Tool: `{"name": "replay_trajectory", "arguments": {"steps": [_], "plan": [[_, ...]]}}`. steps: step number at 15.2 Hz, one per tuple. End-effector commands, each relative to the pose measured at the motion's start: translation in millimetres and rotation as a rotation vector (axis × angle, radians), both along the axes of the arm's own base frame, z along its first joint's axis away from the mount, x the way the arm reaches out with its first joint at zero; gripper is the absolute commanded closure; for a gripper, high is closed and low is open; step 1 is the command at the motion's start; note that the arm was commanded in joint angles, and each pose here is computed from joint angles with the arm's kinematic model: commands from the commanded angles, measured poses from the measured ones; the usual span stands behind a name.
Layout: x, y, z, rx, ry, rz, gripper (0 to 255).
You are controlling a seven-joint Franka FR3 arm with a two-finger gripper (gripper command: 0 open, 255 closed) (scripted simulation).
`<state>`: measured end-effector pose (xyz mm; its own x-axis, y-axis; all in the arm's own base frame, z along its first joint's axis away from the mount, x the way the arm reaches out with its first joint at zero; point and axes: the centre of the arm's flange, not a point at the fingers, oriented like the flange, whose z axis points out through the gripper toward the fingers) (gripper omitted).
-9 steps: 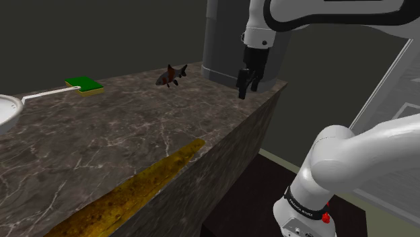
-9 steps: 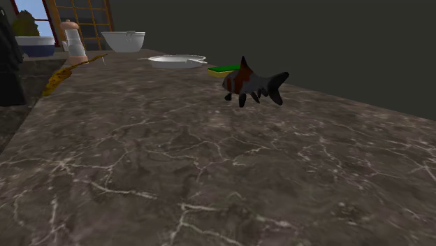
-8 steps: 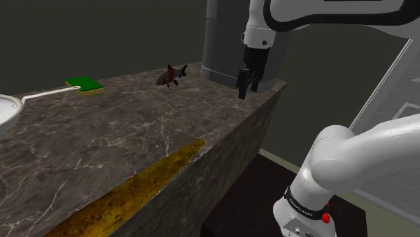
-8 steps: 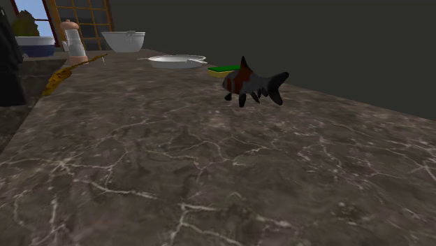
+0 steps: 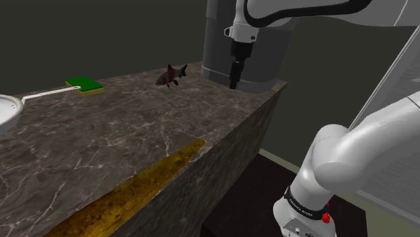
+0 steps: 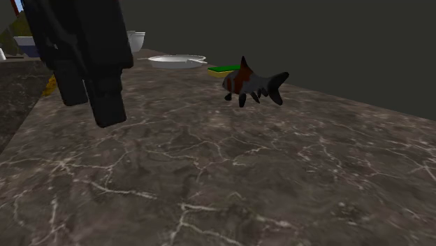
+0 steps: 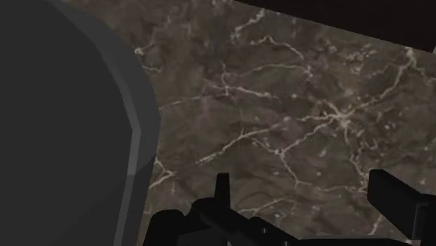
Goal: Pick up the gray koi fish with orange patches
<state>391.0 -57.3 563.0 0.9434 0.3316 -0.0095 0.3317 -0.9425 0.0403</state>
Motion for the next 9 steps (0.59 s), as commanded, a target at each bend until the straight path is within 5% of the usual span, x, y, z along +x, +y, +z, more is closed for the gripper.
{"name": "replay_trajectory", "arguments": {"steps": [1, 9], "plan": [[25.1, -6.4, 3.8, 0.002, -0.007, 0.112, 0], [124.0, -8.4, 12.5, 0.017, -0.033, 0.529, 0]]}}
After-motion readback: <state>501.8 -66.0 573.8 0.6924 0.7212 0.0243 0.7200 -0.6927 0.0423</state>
